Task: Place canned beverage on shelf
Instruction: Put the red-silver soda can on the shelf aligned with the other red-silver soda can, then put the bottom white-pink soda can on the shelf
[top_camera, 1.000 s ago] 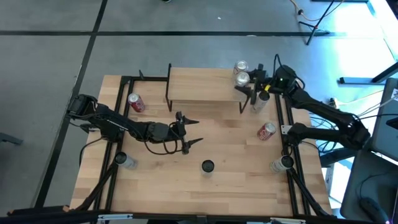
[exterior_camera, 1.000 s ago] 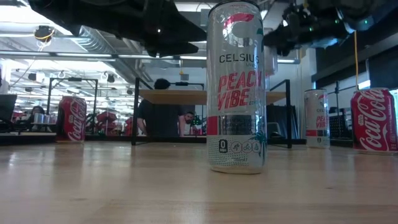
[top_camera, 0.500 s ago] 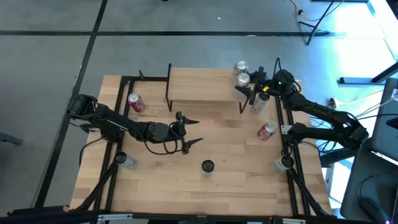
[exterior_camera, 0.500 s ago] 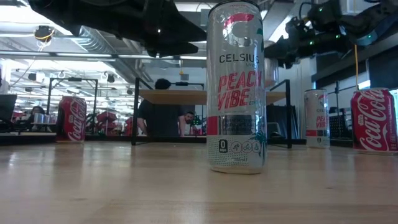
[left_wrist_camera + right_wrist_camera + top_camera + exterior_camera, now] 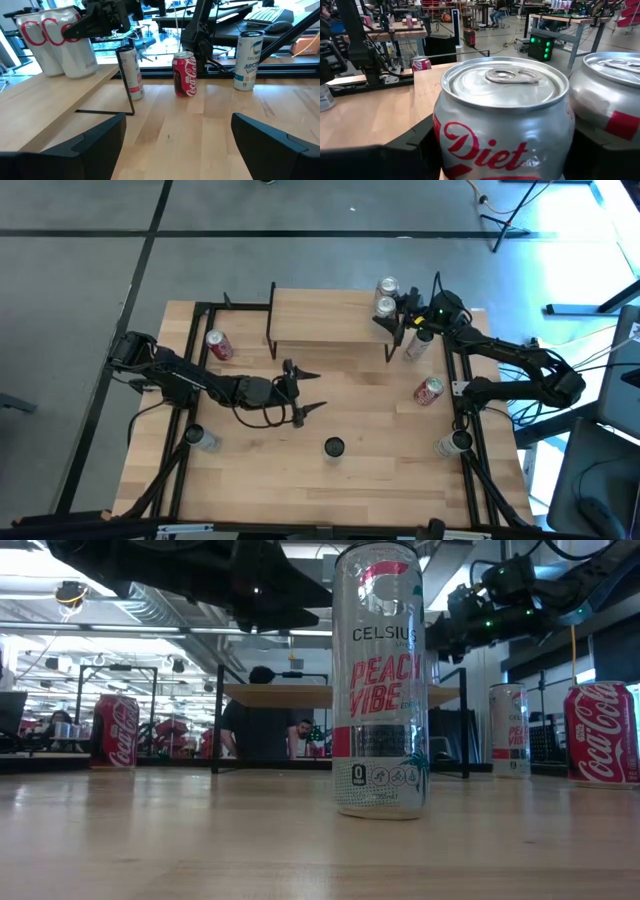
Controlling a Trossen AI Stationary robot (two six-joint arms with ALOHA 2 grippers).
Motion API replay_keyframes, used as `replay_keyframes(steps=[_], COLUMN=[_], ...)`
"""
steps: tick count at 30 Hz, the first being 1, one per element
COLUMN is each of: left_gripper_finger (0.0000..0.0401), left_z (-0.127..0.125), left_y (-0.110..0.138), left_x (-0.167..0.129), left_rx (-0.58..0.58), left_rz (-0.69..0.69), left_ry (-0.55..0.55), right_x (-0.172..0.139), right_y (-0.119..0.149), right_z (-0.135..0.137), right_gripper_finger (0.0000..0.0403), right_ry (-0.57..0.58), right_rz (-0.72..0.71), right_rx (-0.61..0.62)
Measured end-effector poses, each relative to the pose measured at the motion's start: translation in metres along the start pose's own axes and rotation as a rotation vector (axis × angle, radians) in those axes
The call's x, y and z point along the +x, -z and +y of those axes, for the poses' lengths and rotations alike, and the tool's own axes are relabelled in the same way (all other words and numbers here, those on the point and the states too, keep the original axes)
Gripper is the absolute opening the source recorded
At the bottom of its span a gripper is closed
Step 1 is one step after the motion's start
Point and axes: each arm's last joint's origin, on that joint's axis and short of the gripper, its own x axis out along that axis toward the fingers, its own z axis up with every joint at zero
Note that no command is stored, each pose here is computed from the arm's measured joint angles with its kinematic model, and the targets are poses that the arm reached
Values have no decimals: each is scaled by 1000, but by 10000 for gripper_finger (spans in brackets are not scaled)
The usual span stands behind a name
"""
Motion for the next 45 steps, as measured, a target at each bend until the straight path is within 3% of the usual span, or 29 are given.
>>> replay_keyframes(steps=[7, 16, 24, 32, 36, 41, 45], left_gripper_finger=[346, 346, 346, 346, 346, 346, 346], left_z=[0, 0, -2, -10, -35, -71, -94], left_y=[0, 0, -1, -1, -9, -33, -44], left_x=[0, 0, -1, -3, -14, -30, -35], left_rx=[0, -7, -10, -41, -53, -16, -54], left_rz=[0, 0, -6, -10, -33, -39, -40], left_ry=[7, 7, 12, 144, 186, 115, 54], right_x=[-2, -24, -52, -50, -46, -49, -54], right_y=[-2, -30, -53, -57, -51, -44, -36], right_z=[1, 10, 28, 72, 100, 137, 161], right_gripper_finger=[385, 341, 334, 334, 335, 335, 335], right_ry=[1, 35, 14, -221, -385, -592, -716], right_rz=[-7, -126, -219, -221, -163, -84, -47], right_rx=[-4, -67, -65, -55, -41, -36, -41])
